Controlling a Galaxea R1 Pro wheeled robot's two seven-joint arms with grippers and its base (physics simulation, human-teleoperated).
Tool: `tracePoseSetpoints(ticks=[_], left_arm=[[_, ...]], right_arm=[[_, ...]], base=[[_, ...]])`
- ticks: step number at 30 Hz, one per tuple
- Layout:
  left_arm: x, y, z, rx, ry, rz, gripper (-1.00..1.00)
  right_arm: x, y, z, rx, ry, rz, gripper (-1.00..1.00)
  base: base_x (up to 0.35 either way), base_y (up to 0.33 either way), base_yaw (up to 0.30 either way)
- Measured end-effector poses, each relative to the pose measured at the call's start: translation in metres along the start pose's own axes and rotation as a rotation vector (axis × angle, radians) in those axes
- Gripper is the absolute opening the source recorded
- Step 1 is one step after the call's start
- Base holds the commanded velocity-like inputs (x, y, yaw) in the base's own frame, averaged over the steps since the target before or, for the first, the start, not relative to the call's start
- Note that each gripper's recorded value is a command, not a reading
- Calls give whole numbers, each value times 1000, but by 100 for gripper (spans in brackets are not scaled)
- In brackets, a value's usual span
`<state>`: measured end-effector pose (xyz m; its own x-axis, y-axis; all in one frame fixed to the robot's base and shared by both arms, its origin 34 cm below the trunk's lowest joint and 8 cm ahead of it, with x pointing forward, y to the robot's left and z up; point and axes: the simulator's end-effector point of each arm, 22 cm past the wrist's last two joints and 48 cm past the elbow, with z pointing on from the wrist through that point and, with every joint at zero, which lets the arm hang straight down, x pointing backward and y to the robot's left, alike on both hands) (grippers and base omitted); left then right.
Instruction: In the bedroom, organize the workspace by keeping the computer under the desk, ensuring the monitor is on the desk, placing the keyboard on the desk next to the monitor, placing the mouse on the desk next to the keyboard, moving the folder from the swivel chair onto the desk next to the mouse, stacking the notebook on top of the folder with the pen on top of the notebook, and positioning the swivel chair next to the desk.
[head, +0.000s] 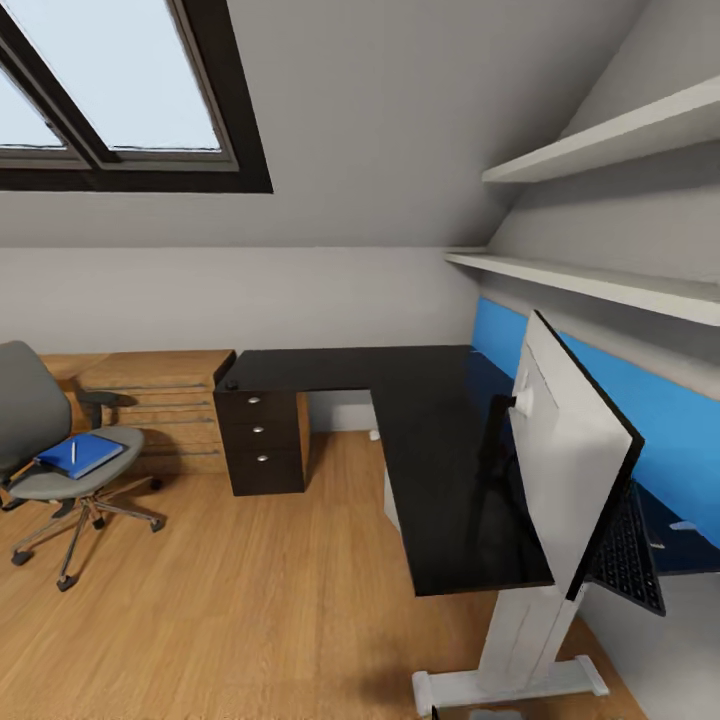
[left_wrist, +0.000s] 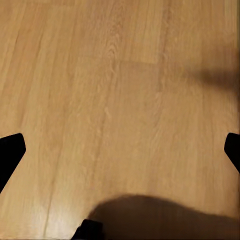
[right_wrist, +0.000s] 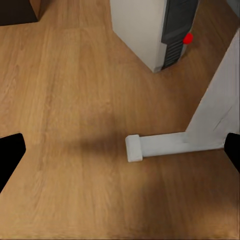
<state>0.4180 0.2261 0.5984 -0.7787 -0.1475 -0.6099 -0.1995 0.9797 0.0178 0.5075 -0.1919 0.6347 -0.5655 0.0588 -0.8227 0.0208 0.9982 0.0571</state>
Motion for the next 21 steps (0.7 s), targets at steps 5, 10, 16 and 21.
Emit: tracePoseSetpoints(ticks=[5, 10, 16, 21], left_arm=[[3, 0, 0, -1, 7, 1, 100], [11, 3, 0, -5, 24, 7, 100], [13, 3, 0, -6, 27, 8, 100], [13, 5, 0, -8, 28, 8, 100]], right_arm=[[3, 0, 0, 0, 6, 0, 100], [3, 0, 0, 0, 7, 0, 100], [3, 0, 0, 0, 7, 0, 100], [3, 0, 0, 0, 7, 0, 100]], base=[[-203, -277, 0], [-84, -321, 0], [-4, -344, 24], [0, -261, 95]])
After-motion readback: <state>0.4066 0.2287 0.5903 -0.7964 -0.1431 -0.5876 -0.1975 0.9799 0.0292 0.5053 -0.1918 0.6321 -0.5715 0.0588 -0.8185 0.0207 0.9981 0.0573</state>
